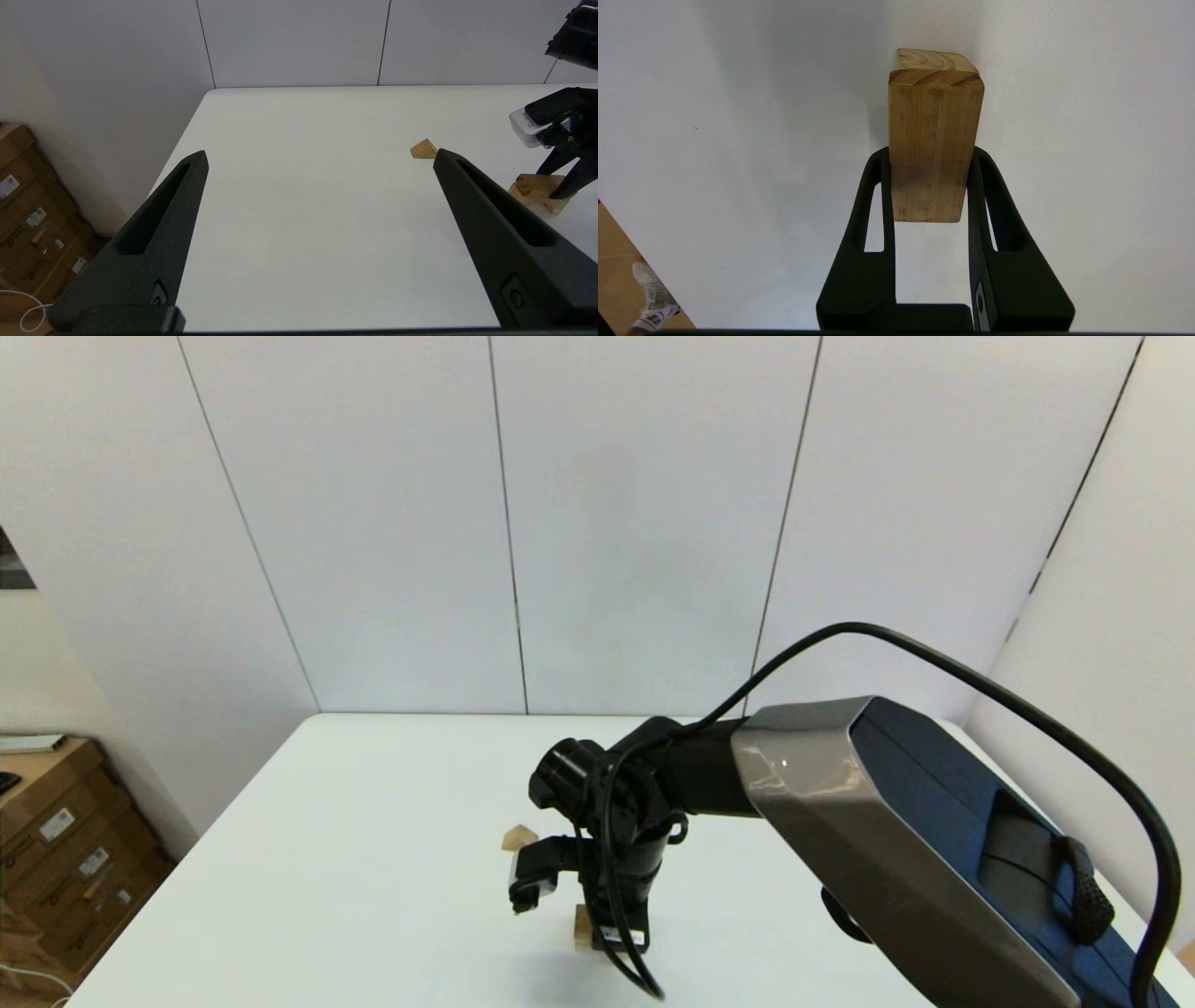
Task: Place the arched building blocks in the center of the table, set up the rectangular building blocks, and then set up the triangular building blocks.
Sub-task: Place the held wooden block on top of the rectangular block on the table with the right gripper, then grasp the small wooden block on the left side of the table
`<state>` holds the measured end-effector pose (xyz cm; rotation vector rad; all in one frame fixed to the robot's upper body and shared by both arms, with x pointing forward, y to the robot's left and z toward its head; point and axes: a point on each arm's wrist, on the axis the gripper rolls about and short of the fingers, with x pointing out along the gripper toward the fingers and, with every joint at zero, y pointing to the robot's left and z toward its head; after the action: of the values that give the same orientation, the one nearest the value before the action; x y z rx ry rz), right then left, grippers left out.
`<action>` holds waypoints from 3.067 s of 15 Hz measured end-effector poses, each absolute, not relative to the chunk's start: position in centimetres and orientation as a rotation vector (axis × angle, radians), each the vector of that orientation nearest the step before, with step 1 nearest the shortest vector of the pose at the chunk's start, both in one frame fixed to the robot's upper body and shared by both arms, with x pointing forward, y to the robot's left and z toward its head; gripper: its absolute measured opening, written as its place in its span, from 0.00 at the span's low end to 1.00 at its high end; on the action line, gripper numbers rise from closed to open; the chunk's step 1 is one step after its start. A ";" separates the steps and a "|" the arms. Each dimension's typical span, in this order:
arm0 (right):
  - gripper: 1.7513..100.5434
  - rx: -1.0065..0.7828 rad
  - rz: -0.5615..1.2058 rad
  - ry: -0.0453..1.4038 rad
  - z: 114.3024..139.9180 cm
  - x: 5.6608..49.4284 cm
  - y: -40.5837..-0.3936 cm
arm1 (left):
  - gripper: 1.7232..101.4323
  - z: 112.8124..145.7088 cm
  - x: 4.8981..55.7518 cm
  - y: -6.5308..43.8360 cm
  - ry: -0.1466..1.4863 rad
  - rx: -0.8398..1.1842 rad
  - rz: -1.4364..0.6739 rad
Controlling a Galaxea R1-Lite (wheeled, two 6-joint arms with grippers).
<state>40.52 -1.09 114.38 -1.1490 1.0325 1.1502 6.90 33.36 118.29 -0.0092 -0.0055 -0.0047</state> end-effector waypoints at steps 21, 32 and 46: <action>0.92 -0.872 0.884 0.917 129.4 36.0 -8.6 | 0.96 118.3 6.9 33.4 -0.005 -0.009 -0.005; 0.96 -0.543 0.319 0.828 130.5 13.7 -33.0 | 0.96 118.3 6.9 33.4 -0.006 -0.009 -0.005; 0.97 -0.332 -0.080 0.613 121.5 6.2 -33.6 | 0.96 118.3 6.9 33.4 -0.006 -0.009 -0.004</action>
<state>6.24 -33.63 121.48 -0.3324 0.6125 -0.0797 6.90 33.36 118.29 -0.0085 -0.0055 -0.0043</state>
